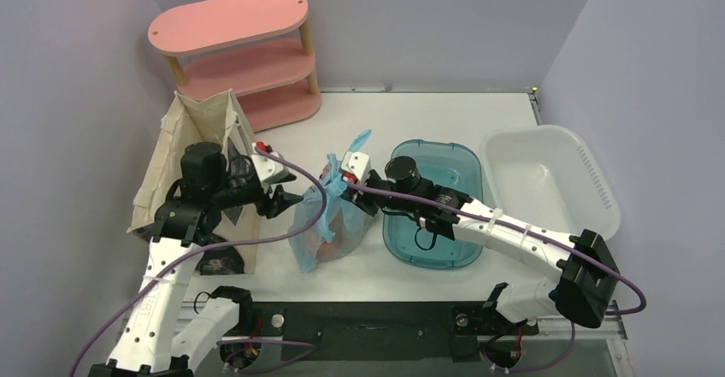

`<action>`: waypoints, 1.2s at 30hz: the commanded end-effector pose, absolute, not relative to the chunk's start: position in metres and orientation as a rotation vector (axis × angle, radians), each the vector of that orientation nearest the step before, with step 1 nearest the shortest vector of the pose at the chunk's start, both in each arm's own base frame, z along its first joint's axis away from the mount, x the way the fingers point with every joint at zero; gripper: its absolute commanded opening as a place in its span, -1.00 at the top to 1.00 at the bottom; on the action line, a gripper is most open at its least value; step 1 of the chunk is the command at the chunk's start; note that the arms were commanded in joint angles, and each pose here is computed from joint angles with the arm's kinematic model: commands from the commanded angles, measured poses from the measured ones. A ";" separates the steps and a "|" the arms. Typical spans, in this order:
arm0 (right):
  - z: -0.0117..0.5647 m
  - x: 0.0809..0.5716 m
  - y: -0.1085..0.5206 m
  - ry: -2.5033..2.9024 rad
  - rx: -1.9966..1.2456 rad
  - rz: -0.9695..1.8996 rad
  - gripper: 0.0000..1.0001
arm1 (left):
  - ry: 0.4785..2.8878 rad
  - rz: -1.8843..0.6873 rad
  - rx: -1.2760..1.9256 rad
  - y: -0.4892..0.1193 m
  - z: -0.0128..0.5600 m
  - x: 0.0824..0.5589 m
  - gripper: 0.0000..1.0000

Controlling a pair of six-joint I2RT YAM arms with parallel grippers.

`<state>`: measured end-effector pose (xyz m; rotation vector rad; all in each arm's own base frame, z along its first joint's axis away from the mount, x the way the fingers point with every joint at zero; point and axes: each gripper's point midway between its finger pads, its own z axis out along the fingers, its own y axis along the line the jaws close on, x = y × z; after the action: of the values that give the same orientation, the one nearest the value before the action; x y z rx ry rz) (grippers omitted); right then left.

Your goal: Untie the knot of the grocery bags and take out the mixed food

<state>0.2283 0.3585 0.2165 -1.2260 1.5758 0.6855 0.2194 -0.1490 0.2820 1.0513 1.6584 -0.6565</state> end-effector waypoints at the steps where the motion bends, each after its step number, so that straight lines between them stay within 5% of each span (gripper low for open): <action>1: 0.263 0.226 0.363 1.435 -1.163 0.730 1.00 | 1.490 -0.532 1.268 -0.166 0.275 0.223 0.03; 15: 0.258 0.217 0.344 1.362 -1.201 0.682 1.00 | 1.421 -0.473 1.492 -0.201 0.216 0.260 -0.09; 17: 0.256 0.218 0.339 1.364 -1.199 0.668 1.00 | 1.442 -0.466 1.504 -0.199 0.207 0.259 0.12; 20: 0.254 0.223 0.326 1.382 -1.186 0.639 1.00 | 1.478 -0.462 1.526 -0.191 0.201 0.249 0.95; 36: 0.199 0.237 0.237 1.602 -1.165 0.448 1.00 | 1.572 -0.294 1.383 -0.119 0.195 0.236 1.00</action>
<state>0.2365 0.2509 0.2025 -1.1603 1.5949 0.4933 0.2414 -0.1229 0.1945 1.3704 1.5911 -0.2961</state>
